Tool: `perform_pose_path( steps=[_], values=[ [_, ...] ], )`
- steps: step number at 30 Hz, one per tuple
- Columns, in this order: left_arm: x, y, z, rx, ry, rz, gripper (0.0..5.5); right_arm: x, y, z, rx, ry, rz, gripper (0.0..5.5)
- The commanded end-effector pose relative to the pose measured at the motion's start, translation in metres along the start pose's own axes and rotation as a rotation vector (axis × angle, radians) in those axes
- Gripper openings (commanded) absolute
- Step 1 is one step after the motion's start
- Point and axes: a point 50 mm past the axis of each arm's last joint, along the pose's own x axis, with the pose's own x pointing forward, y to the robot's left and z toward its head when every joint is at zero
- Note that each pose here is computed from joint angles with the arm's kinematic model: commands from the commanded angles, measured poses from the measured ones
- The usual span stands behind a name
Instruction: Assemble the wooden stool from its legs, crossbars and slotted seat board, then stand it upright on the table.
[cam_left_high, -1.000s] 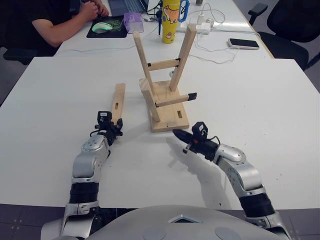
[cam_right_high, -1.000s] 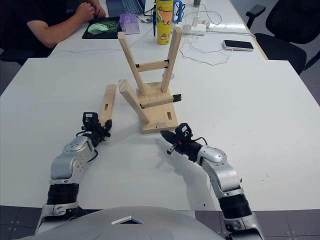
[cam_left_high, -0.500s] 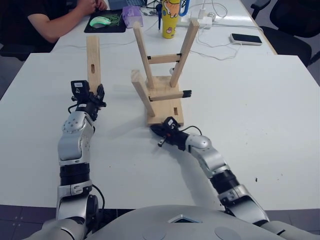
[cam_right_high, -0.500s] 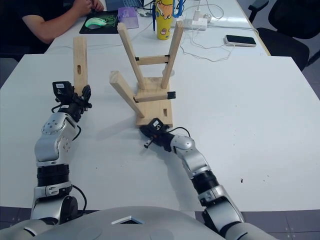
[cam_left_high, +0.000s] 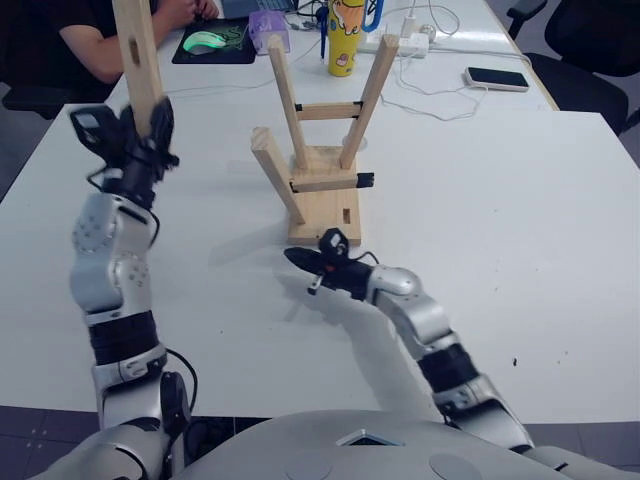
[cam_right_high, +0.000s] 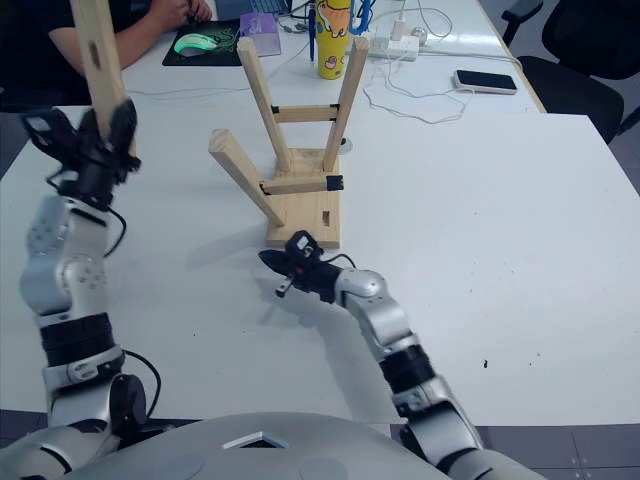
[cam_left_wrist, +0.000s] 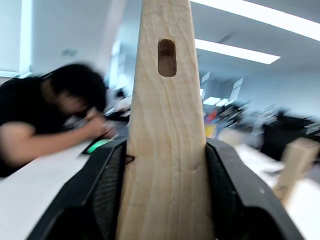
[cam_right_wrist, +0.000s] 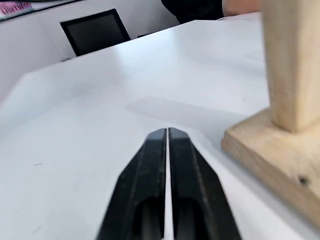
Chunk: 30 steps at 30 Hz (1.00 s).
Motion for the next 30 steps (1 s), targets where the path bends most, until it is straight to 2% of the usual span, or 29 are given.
perform_pose_path(
  steps=[1,3,6,9,12,15,19,23,30],
  values=[
    [0.012,-0.039,0.087,-0.102,-0.096,-0.464,2.08,-0.066,0.013,0.054,0.204,-0.07,0.218,0.86],
    [0.009,-0.056,0.097,-0.161,-0.033,-0.645,2.08,-0.084,0.012,0.084,0.226,-0.125,0.296,1.14],
    [0.003,-0.072,0.095,-0.234,0.097,-0.84,2.08,-0.103,0.01,0.127,0.215,-0.222,0.374,1.59],
    [-0.007,-0.081,0.082,-0.279,0.219,-0.934,2.08,-0.109,0.003,0.154,0.213,-0.306,0.371,2.01],
    [-0.018,-0.097,0.054,-0.285,0.359,-1.001,2.08,-0.111,0.007,0.173,0.209,-0.341,0.414,2.46],
    [-0.032,-0.109,0.035,-0.362,0.469,-1.086,2.08,-0.11,0.01,0.177,0.247,-0.325,0.443,2.96],
    [-0.044,-0.105,0.009,-0.415,0.61,-1.119,2.06,-0.106,0.01,0.174,0.252,-0.274,0.426,3.59],
    [-0.043,-0.092,-0.006,-0.434,0.653,-1.107,2.04,-0.109,0.007,0.166,0.256,-0.226,0.434,3.61],
    [-0.044,-0.088,-0.009,-0.471,0.663,-1.135,2.04,-0.113,0.004,0.168,0.265,-0.229,0.463,3.61]
  ],
)
